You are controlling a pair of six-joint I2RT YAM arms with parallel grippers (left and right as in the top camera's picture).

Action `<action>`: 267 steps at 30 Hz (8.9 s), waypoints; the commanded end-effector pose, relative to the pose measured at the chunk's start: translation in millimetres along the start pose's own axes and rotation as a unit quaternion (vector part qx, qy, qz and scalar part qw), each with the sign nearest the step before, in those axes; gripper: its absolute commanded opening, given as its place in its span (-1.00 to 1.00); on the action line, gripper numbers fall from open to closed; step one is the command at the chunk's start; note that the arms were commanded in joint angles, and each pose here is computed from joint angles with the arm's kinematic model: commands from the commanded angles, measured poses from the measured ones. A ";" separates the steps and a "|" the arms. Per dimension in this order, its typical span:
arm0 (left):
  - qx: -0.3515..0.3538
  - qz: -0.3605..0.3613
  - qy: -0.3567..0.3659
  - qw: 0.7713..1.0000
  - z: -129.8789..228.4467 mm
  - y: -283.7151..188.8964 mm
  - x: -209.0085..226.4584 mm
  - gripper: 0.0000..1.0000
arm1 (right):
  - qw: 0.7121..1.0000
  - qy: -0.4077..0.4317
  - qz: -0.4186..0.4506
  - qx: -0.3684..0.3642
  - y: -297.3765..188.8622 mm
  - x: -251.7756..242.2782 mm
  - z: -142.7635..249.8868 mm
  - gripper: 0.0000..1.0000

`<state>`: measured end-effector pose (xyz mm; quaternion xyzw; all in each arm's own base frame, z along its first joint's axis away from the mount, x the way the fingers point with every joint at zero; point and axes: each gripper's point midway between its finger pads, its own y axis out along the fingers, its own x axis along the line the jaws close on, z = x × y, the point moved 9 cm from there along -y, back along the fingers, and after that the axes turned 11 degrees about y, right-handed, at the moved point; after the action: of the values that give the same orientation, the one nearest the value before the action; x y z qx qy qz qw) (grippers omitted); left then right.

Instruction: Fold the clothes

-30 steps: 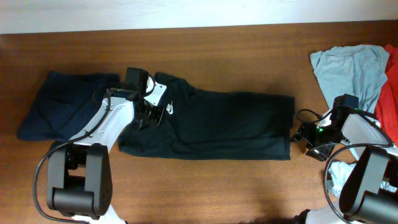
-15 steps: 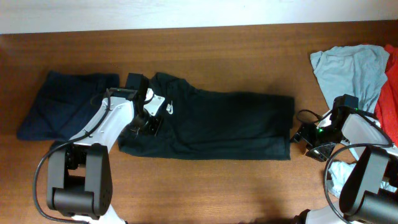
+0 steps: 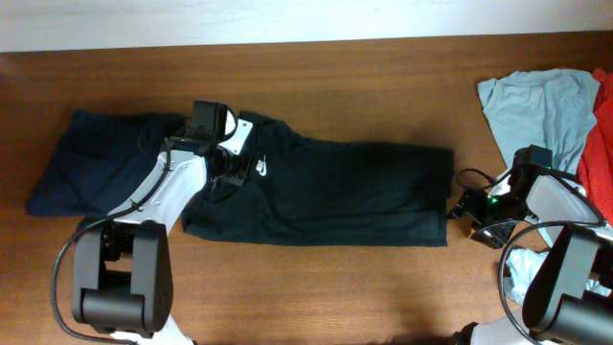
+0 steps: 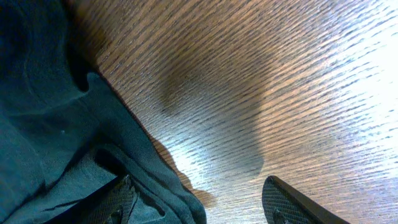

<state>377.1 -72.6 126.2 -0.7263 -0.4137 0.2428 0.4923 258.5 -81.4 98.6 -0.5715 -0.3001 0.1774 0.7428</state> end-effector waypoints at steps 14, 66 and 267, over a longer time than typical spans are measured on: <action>0.155 0.092 -0.078 0.981 59.1 -2.6 -31.4 -0.66 | 1.000 -0.006 -0.012 -0.016 -8.8 3.7 -4.0 0.43; 0.149 0.012 -0.103 0.983 70.2 13.1 -21.9 -0.34 | 0.994 -0.061 -0.030 0.081 19.0 32.5 47.1 0.06; 0.121 0.030 -0.154 0.980 65.5 13.7 -16.5 -0.21 | 0.780 -0.616 -0.099 0.054 101.4 209.5 201.7 -0.82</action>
<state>325.8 -55.3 89.1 -0.6244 -0.4339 0.4007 0.5112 286.7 217.2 84.5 -0.2673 -0.7295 0.4350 0.4551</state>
